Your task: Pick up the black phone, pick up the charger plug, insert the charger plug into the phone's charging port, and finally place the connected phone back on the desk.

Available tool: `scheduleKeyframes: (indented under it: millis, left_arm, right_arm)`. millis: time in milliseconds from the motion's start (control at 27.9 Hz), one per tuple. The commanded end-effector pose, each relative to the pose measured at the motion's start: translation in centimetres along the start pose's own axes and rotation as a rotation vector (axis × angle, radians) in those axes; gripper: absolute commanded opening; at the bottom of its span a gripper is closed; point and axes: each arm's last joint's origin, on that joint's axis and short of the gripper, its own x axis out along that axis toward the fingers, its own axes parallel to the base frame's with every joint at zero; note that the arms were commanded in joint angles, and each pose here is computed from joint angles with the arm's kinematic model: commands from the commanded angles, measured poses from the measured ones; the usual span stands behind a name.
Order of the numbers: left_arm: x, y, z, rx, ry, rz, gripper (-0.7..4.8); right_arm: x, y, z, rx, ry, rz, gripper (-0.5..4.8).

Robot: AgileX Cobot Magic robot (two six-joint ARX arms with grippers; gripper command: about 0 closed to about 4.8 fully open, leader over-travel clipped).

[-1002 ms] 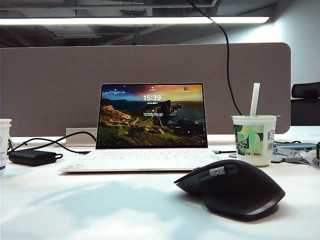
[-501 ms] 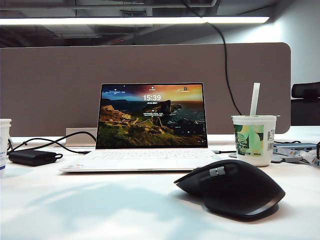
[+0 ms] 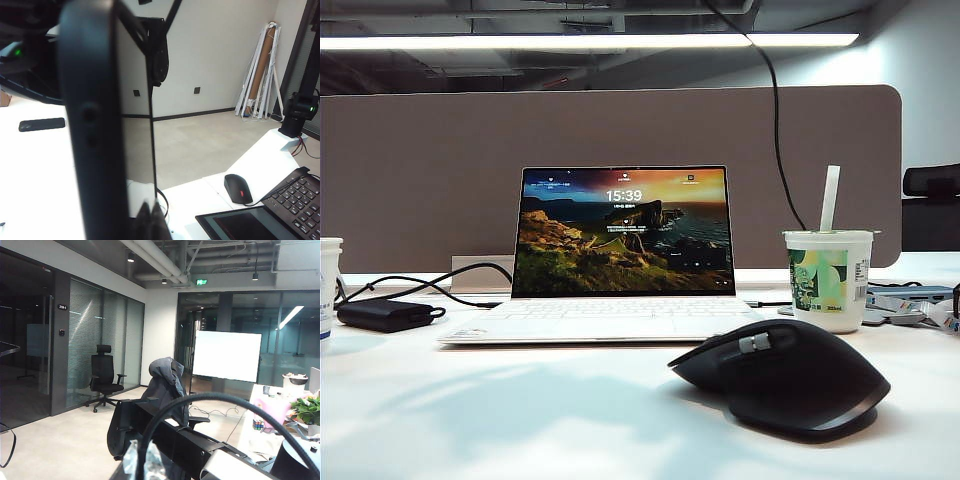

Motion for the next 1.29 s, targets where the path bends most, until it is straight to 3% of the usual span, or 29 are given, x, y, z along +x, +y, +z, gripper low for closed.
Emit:
scheduleKeyframes:
  millis: [36, 1289]
  left_arm:
    - [0.03, -0.2, 0.39, 0.026, -0.002, -0.017, -0.07]
    - [0.03, -0.24, 0.41, 0.029, -0.003, -0.032, -0.07]
  right_arm:
    - [0.06, 0.15, 0.25, -0.004, -0.005, 0.005, -0.05]
    - [0.09, -0.45, -0.38, 0.019, 0.022, 0.003, -0.05]
